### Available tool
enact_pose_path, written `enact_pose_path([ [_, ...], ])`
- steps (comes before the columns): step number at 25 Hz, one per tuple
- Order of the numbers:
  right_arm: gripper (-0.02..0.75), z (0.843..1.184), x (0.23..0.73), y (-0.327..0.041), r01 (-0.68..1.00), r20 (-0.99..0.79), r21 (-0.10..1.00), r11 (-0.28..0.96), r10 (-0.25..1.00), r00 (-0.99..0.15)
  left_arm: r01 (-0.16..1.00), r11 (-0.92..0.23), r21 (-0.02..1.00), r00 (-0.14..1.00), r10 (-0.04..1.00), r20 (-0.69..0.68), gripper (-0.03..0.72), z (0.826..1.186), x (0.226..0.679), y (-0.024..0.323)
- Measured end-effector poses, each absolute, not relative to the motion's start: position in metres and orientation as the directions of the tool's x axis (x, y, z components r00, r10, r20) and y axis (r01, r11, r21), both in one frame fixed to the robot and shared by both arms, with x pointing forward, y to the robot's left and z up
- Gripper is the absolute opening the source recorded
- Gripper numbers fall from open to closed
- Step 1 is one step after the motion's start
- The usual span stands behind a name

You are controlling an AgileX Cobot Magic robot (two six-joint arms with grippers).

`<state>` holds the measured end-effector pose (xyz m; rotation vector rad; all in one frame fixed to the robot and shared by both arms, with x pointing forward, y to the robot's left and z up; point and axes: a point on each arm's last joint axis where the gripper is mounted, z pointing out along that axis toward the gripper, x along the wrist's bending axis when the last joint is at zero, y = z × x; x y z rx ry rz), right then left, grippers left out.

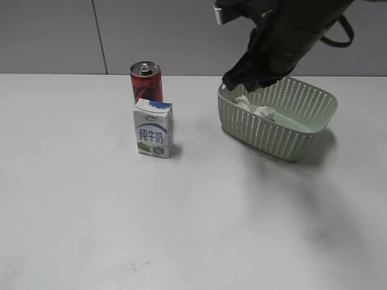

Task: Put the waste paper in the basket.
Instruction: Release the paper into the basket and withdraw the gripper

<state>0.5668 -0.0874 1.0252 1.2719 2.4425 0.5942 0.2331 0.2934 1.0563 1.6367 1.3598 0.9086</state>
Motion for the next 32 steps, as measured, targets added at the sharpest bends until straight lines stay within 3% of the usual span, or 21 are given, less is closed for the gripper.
enact_pose_path([
  [4, -0.006, 1.040, 0.586, -0.103, 0.700, -0.095, 0.558, 0.446, 0.872, -0.481, 0.408, -0.097, 0.908, 0.162, 0.986, 0.033, 0.588, 1.056, 0.233, 0.293],
  [11, 0.015, 1.024, 0.628, -0.147, 0.768, 0.016, 0.617, 0.173, 0.973, -0.232, 0.408, -0.097, 0.908, 0.162, 0.986, 0.033, 0.588, 1.056, 0.233, 0.293],
  [13, 0.100, 1.012, 0.633, -0.151, 0.788, 0.024, 0.597, 0.154, 0.978, -0.209, 0.408, -0.097, 0.908, 0.162, 0.986, 0.033, 0.588, 1.056, 0.233, 0.293],
  [17, 0.412, 0.995, 0.638, -0.151, 0.814, 0.030, 0.563, 0.145, 0.980, -0.195, 0.408, -0.097, 0.908, 0.162, 0.986, 0.033, 0.588, 1.056, 0.233, 0.293],
  [20, 0.590, 0.990, 0.638, -0.150, 0.826, 0.033, 0.545, 0.142, 0.981, -0.190, 0.408, -0.097, 0.908, 0.162, 0.986, 0.033, 0.588, 1.056, 0.233, 0.293],
  [26, 0.657, 1.003, 0.636, -0.153, 0.873, 0.001, 0.460, 0.161, 0.983, -0.181, 0.408, -0.097, 0.908, 0.162, 0.986, 0.033, 0.588, 1.056, 0.233, 0.293],
  [32, 0.657, 1.052, 0.633, -0.156, 0.859, -0.059, 0.443, 0.256, 0.965, -0.257, 0.408, -0.097, 0.908, 0.162, 0.986, 0.033, 0.588, 1.056, 0.233, 0.293],
])
